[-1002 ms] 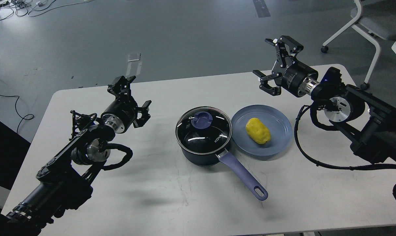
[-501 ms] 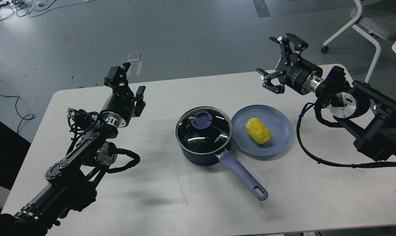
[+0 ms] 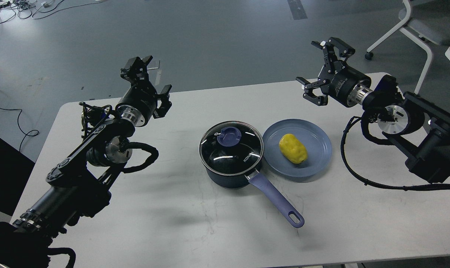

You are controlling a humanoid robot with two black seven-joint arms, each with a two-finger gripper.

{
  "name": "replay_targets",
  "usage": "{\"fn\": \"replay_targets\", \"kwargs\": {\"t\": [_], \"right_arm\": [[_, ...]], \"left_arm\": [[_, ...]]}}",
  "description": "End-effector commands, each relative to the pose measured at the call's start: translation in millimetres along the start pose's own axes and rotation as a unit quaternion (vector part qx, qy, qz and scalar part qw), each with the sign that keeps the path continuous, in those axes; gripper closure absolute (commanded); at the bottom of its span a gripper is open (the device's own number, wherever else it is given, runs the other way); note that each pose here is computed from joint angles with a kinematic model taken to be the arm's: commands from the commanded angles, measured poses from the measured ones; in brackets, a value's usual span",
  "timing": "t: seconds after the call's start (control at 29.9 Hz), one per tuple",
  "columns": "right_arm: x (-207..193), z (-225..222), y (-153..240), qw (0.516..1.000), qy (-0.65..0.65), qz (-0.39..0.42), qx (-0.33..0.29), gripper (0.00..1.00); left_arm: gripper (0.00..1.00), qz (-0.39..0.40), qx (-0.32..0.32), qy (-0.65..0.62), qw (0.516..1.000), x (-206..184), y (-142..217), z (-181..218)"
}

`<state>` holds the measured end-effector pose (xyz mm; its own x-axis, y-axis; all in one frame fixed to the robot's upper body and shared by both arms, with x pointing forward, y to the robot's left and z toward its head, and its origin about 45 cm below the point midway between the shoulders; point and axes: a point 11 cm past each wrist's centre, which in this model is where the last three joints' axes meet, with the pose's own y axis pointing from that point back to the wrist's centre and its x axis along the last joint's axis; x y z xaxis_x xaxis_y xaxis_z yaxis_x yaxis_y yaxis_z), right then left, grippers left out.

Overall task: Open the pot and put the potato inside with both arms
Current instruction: 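Raise and reposition the left gripper above the table, opening it, then move the left gripper down onto the glass lid's knob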

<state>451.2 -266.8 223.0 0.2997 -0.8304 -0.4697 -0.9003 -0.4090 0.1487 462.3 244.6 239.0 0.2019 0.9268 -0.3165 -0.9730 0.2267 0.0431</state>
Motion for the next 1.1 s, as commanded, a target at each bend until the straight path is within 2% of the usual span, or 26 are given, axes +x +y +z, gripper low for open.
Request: {"fn": "replay_targets", "kwargs": {"t": [0.0, 0.13, 0.2, 0.3, 0.4, 0.47, 0.57, 0.67, 0.8, 0.87, 1.07], "right_arm": [[23.4, -4.3, 12.0, 0.999, -0.014, 0.029, 0.009, 0.0], [30.2, 3.2, 17.4, 0.999, -0.02, 0.038, 0.005, 0.0], [31.6, 3.2, 18.4, 0.999, -0.019, 0.04, 0.005, 0.0], [33.4, 4.5, 19.5, 0.999, -0.02, 0.043, 0.005, 0.0], [34.4, 4.5, 19.7, 0.999, -0.02, 0.046, 0.006, 0.0], [36.4, 4.1, 20.4, 0.998, -0.019, 0.051, 0.005, 0.0], [39.4, 1.9, 22.2, 0.998, -0.016, 0.055, 0.006, 0.0], [41.4, 2.7, 23.1, 0.998, -0.015, 0.058, 0.005, 0.0], [42.7, 4.3, 23.5, 0.998, -0.014, 0.06, 0.002, 0.0], [42.8, 3.6, 23.2, 0.998, -0.014, 0.062, 0.003, 0.0], [45.3, 4.4, 24.5, 0.998, -0.012, 0.065, 0.001, 0.0]], "left_arm": [[0.02, -0.002, -0.017, -0.146, 0.989, 7.1, 2.5, 21.3], [0.02, -0.017, -0.038, -0.355, 0.934, 5.3, 13.0, 27.2], [0.02, -0.029, -0.076, -0.456, 0.886, -9.2, 19.5, 32.6], [0.02, -0.063, -0.111, -0.518, 0.846, -24.7, 32.9, 44.8], [0.02, -0.114, -0.13, -0.583, 0.794, -41.4, 47.5, 37.7], [0.02, -0.147, -0.159, -0.677, 0.703, -48.0, 58.6, 23.4], [0.02, -0.177, -0.181, -0.744, 0.618, -50.0, 68.0, 9.3], [0.02, -0.224, -0.189, -0.773, 0.563, -59.5, 79.0, -15.5], [0.02, -0.25, -0.212, -0.791, 0.517, -74.5, 80.3, -24.6], [0.02, -0.269, -0.233, -0.793, 0.494, -96.3, 76.8, -37.3], [0.02, -0.292, -0.243, -0.789, 0.483, -127.7, 63.3, -65.5]]}}
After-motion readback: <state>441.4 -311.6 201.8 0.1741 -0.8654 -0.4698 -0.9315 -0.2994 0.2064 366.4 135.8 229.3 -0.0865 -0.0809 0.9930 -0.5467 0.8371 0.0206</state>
